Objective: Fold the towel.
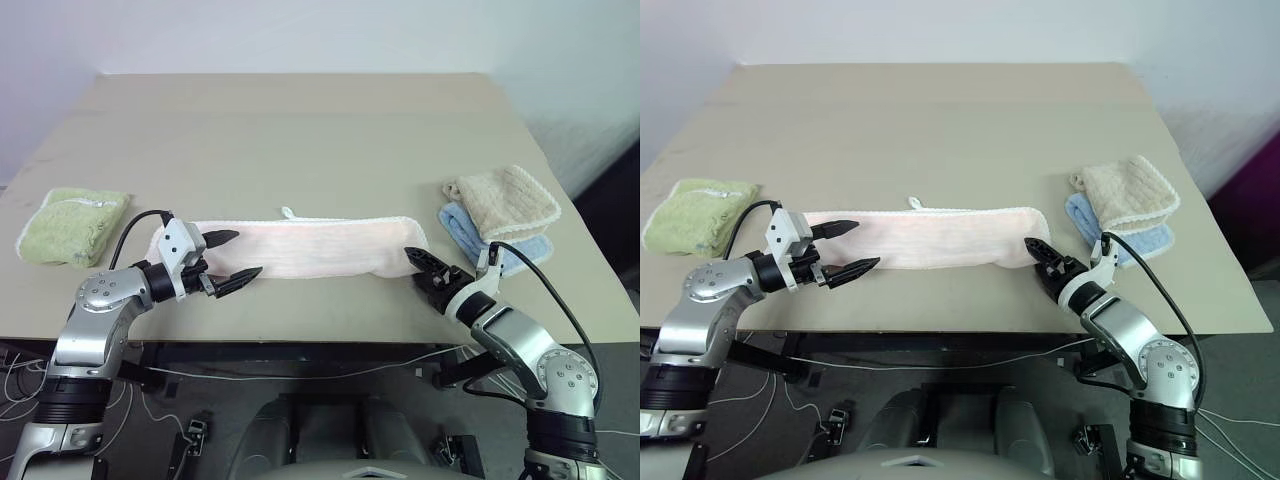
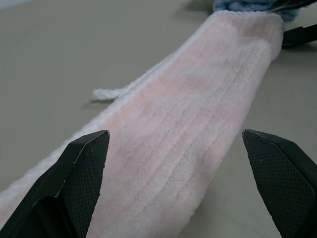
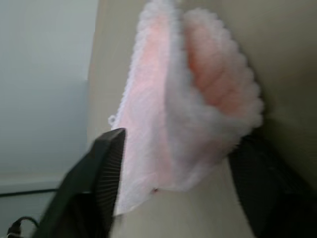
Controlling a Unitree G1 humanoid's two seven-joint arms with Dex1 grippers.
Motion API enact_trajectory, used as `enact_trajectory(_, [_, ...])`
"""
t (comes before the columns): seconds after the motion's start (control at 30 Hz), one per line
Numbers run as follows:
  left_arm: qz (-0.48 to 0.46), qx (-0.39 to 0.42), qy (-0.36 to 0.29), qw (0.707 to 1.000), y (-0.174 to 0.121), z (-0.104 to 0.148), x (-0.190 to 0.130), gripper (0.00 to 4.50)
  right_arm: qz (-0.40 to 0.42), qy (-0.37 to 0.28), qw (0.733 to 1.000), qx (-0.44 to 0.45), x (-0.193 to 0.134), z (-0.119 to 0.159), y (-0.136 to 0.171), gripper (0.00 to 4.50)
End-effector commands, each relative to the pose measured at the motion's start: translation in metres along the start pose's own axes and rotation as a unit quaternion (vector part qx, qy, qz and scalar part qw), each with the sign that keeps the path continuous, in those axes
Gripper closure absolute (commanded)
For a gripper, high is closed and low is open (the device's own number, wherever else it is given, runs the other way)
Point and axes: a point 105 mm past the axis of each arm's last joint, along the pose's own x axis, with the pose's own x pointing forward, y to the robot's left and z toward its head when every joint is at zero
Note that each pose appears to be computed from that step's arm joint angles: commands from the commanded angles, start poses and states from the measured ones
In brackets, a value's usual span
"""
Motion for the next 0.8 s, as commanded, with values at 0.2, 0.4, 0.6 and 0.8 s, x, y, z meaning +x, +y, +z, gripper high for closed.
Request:
enact_trajectory(0.2, [0.0,0.012,-0.022,1.0,-0.001,0.012,0.002,0.0,-0.017,-0.044,0.999,0.004,-0.007,0.018,-0.002,4.38])
enact_trajectory(0.4, [-0.001,0.008,-0.022,1.0,-0.002,0.01,0.003,0.0,-0.026,-0.091,0.996,-0.009,-0.023,0.041,-0.004,4.47])
enact_trajectory(0.6, [-0.002,0.005,-0.023,1.0,-0.003,0.007,0.006,0.0,-0.029,-0.131,0.99,-0.048,-0.044,0.072,-0.001,4.47])
enact_trajectory(0.8, [-0.006,0.002,-0.025,1.0,-0.006,0.005,0.011,0.0,0.002,-0.071,0.982,-0.176,-0.038,0.057,0.031,4.47])
